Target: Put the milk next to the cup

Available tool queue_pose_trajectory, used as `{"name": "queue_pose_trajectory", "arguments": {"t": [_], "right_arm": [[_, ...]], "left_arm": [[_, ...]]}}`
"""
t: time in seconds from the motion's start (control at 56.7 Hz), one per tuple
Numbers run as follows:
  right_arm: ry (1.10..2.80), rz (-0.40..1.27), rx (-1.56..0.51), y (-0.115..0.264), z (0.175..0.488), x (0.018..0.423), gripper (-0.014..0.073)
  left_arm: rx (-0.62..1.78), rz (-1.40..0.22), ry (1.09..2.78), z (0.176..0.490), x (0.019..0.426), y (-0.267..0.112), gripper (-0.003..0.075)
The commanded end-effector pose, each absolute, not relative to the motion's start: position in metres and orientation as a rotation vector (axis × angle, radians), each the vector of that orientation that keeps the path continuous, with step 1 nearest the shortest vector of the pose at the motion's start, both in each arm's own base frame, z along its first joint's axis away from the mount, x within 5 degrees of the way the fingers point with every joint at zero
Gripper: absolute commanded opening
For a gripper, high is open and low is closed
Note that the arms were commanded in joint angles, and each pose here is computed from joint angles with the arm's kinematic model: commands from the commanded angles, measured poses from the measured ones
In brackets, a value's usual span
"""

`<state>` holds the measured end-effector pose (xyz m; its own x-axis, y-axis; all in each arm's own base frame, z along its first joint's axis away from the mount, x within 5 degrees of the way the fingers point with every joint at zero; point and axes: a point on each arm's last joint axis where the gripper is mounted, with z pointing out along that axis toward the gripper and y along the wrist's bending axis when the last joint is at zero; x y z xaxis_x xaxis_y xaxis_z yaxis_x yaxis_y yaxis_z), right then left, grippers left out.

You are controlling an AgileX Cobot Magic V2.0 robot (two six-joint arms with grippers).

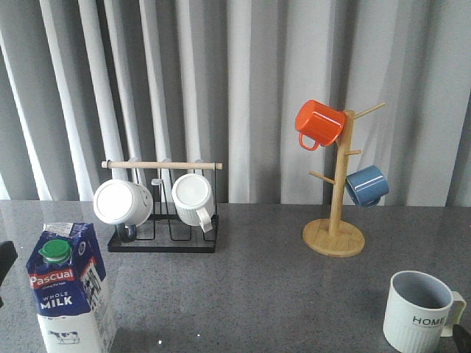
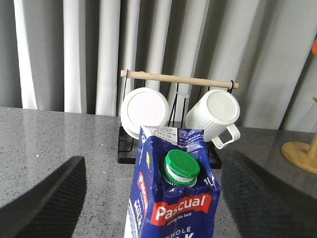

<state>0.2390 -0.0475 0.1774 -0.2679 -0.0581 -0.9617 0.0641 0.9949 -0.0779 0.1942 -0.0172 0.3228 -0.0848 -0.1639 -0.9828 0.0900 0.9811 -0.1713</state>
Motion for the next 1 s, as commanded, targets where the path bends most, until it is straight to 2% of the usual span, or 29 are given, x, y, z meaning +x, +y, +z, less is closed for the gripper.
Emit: {"name": "queue_pose_trajectory", "arguments": {"t": [0.0,0.335,0.987], "right_arm": [[1.705,-0.140,-0.029,-0.049,0.195,0.247,0.0547],[1.707,-0.165,0.019,-0.056,0.187,0.257,0.0485],[1.696,-0.160,0.003,-0.062,0.182,0.282,0.0483]], "left_arm": [[-0.060,-0.246,1.531,0.343,0.193,-0.019,0.0538],[-0.060,-0.246,1.531,0.343,0.193,-0.019,0.0538],[-0.060,-0.246,1.531,0.343,0.193,-0.019,0.0538]]}}
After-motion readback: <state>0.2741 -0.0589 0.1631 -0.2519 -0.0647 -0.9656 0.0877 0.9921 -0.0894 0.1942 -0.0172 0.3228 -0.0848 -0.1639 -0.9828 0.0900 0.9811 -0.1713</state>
